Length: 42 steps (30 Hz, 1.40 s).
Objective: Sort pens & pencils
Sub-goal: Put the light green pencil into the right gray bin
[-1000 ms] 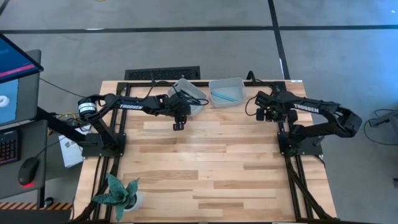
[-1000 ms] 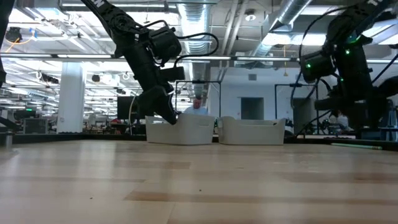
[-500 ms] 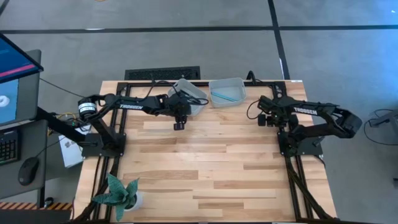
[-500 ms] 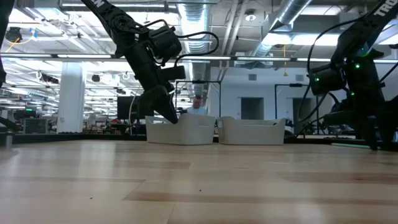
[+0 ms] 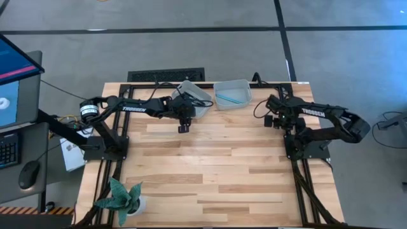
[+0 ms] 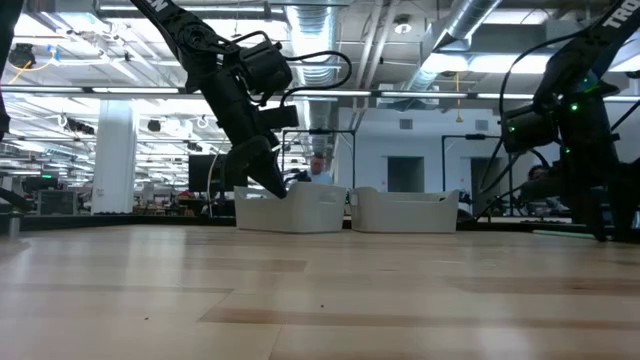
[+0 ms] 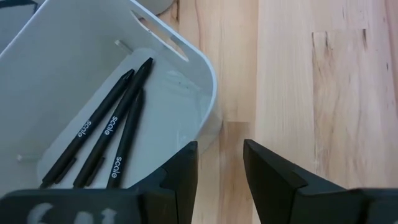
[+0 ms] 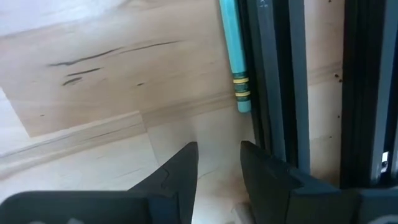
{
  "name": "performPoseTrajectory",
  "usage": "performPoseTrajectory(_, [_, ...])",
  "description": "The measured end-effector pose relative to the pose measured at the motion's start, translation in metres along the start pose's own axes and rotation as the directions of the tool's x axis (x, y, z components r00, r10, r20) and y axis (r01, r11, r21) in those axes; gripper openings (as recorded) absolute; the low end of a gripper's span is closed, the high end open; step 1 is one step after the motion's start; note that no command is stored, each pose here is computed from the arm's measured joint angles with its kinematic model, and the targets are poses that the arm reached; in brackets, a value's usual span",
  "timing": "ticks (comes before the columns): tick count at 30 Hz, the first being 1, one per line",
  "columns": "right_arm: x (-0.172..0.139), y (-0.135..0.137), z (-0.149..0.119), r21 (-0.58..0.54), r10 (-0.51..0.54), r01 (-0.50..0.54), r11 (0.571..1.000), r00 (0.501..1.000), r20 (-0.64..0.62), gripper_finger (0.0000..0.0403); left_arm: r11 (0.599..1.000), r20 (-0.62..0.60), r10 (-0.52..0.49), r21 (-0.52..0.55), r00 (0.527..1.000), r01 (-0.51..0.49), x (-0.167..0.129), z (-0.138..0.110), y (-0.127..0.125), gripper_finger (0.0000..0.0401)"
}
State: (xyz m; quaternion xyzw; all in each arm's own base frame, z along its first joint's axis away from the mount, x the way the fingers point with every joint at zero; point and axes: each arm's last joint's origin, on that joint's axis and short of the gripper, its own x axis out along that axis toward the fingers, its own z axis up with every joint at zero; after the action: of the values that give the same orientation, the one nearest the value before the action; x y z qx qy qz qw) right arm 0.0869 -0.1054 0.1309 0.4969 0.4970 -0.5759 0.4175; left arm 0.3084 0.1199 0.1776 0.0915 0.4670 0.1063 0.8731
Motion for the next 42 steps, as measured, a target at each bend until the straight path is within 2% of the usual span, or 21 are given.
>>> performPoseTrajectory(6, [0.001,-0.001,0.004,-0.07,0.018,-0.017,0.997,1.0,0.008,0.0146,1.0,0.007,0.003,-0.009,1.0,-0.003,0.0,0.001,0.0,0.0122])
performPoseTrajectory(25, [0.001,-0.003,0.006,-0.048,0.029,-0.029,0.998,1.0,-0.01,0.0146,0.999,0.007,0.003,-0.035,1.0,-0.002,0.0,0.001,0.0,0.0122])
performPoseTrajectory(37, [0.009,0.002,0.011,-0.057,-0.061,0.058,0.997,0.997,-0.047,0.0146,0.999,0.006,0.002,-0.033,1.0,-0.002,0.0,0.001,0.0,0.0122])
performPoseTrajectory(42, [0.006,0.005,0.014,-0.058,-0.057,0.054,0.997,0.997,-0.059,0.0146,0.999,0.005,0.002,-0.033,1.0,-0.002,0.0,0.001,0.0,0.0122])
